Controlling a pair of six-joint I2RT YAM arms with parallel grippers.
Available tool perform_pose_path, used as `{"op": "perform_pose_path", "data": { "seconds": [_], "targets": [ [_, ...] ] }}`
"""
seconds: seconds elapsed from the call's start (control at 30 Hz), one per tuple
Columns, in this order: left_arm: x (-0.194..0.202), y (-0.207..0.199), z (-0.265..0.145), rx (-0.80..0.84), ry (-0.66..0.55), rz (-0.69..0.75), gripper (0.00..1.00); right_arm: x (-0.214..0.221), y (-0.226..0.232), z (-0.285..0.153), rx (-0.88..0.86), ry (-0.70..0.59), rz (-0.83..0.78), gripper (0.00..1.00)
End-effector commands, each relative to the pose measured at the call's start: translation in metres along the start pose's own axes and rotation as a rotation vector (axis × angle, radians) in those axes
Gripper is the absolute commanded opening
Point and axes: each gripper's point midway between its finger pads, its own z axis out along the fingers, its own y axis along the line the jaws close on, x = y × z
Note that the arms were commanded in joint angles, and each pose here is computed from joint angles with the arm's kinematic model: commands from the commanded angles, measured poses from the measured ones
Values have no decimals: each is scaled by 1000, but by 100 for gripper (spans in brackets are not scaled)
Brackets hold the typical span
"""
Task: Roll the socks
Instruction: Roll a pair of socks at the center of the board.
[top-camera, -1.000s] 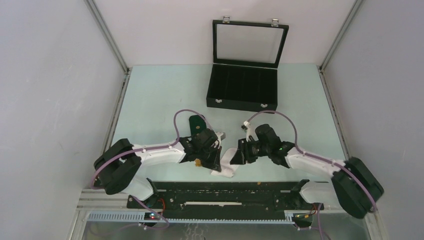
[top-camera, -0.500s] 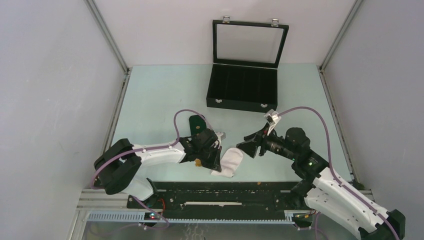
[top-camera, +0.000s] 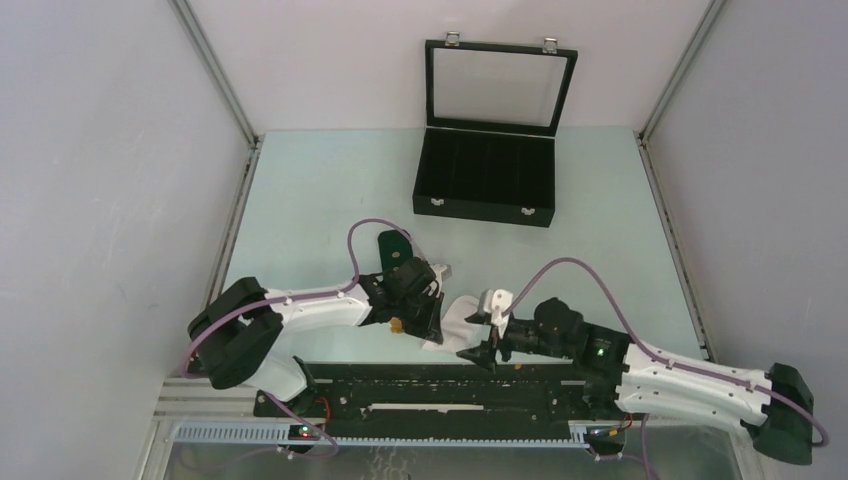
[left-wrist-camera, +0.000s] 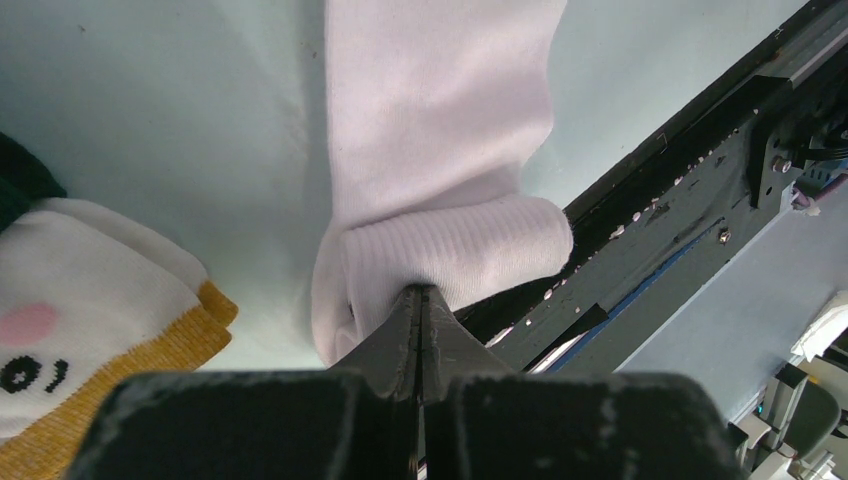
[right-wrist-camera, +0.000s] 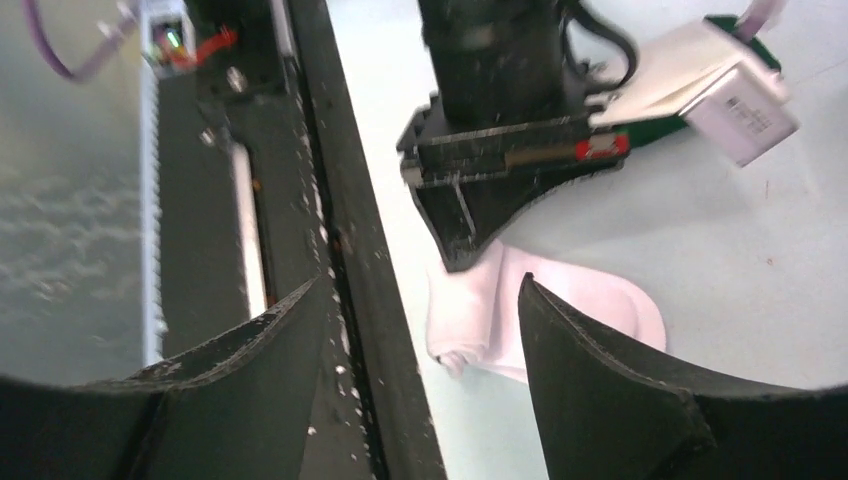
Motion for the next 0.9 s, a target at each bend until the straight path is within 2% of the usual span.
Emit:
{"op": "perform_pose_path", "data": {
  "seconds": [0.0,0.23,0.33,0.57,0.87],
  "targets": [
    [4,13,10,-51,-4,25,0,13,-15,9,87,51,-272,75],
    [6,13,12,-45,11,29,0,51,-11,24,98,216,-498,75],
    [7,12,13,-40,17,30,0,59,-10,30,96,250,-591,75],
    [9,13,14,-36,26,37,0,63,-6,43,89,268,-654,69],
    [9,13,14,-35,25,37,0,79,3,54,38,315,-673,56]
  ]
}}
